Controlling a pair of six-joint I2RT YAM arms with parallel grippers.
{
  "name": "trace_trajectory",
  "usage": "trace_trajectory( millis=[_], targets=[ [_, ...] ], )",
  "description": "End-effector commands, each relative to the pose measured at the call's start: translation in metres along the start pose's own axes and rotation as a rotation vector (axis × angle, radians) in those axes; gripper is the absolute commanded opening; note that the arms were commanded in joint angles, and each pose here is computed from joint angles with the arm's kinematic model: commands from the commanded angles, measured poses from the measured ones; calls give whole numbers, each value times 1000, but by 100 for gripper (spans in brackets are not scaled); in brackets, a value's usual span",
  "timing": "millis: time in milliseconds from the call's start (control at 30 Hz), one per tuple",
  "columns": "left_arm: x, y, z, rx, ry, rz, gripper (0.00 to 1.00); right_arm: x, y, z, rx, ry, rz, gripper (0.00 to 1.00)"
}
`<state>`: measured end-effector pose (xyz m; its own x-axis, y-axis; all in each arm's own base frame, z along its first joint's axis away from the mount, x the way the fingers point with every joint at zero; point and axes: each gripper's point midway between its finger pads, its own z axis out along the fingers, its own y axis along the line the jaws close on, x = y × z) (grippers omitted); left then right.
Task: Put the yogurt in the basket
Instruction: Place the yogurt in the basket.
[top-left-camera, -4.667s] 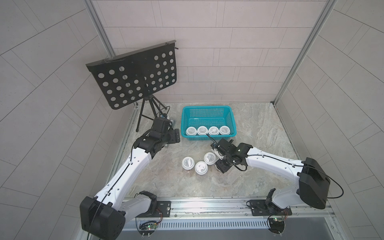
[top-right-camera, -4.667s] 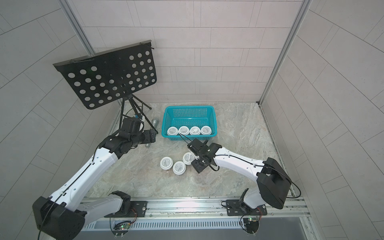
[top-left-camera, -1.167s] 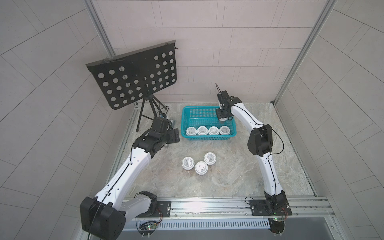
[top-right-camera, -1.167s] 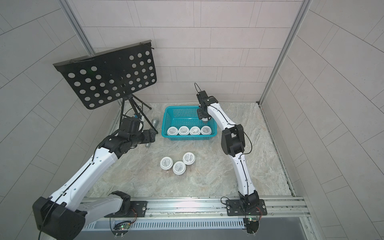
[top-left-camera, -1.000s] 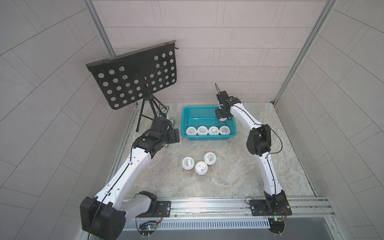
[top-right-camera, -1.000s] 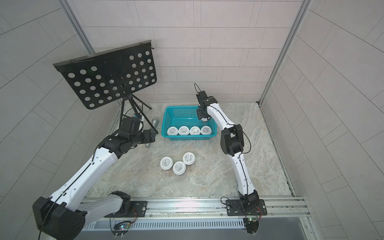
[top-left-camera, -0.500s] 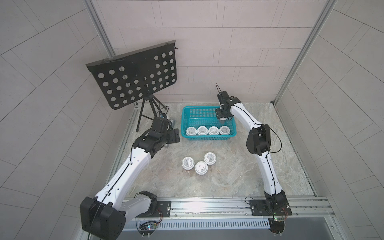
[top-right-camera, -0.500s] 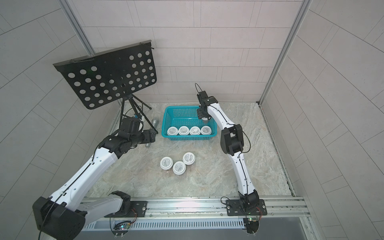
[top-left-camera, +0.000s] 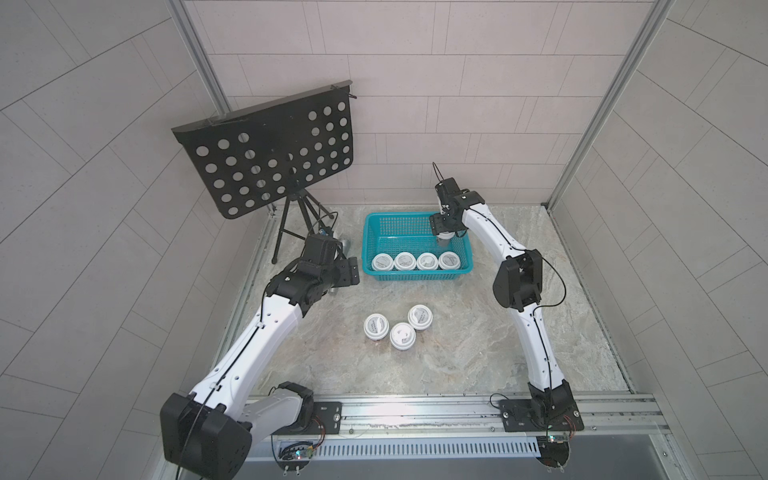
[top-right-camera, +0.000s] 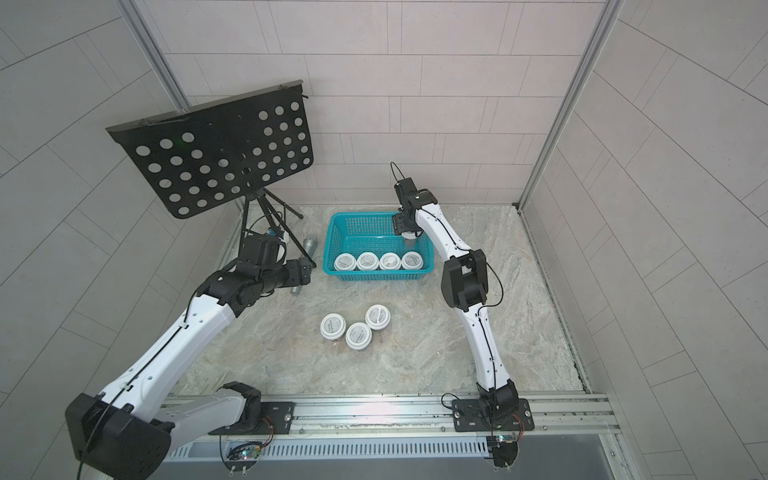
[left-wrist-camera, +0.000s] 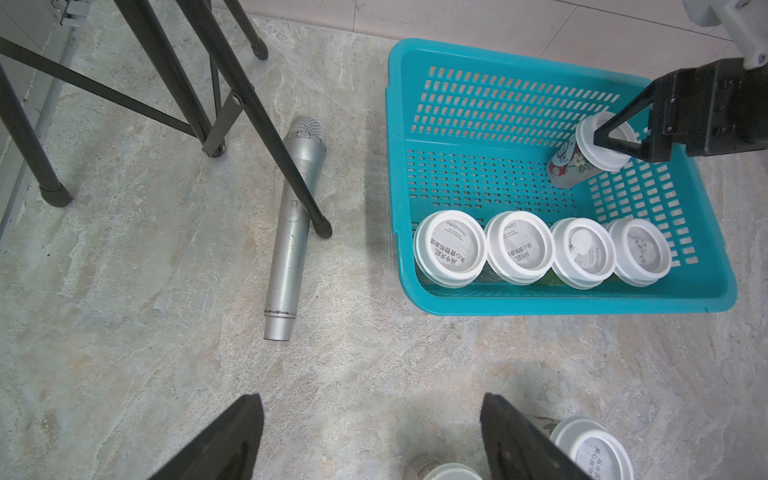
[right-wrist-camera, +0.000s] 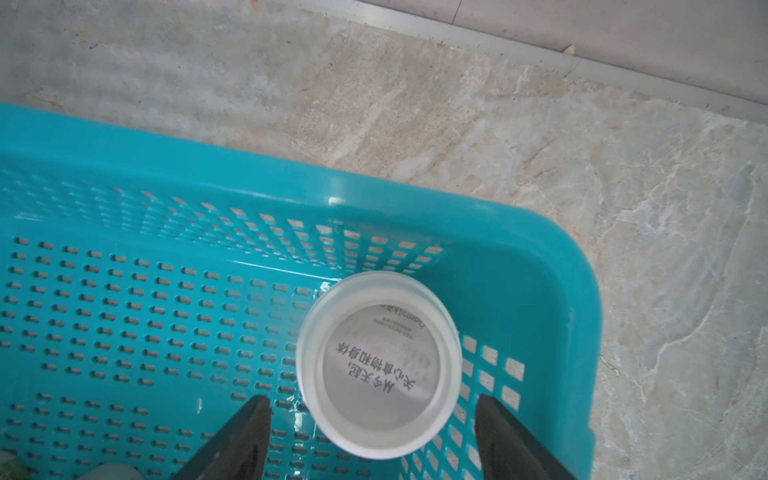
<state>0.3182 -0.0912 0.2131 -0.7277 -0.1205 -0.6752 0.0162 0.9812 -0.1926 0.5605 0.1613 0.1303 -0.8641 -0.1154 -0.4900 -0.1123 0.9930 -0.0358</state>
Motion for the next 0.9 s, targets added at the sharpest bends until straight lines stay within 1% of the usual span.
trace_trajectory(
  millis=[0,233,467,700,867],
  targets=[
    [1,-6,1,37,16,16,89,-14,0,-61,-71,-65,18,80],
    [7,-28,5,136,70,50,88,4,-4,-96,-177,-83,39,77],
    [16,-57,-1,167,89,175,88,36,-22,-122,-227,-103,74,75],
    [39,-105,-9,255,138,268,87,86,-40,-140,-266,-126,124,74],
    [65,-139,-5,297,189,360,87,120,-48,-149,-279,-131,162,73]
  ],
)
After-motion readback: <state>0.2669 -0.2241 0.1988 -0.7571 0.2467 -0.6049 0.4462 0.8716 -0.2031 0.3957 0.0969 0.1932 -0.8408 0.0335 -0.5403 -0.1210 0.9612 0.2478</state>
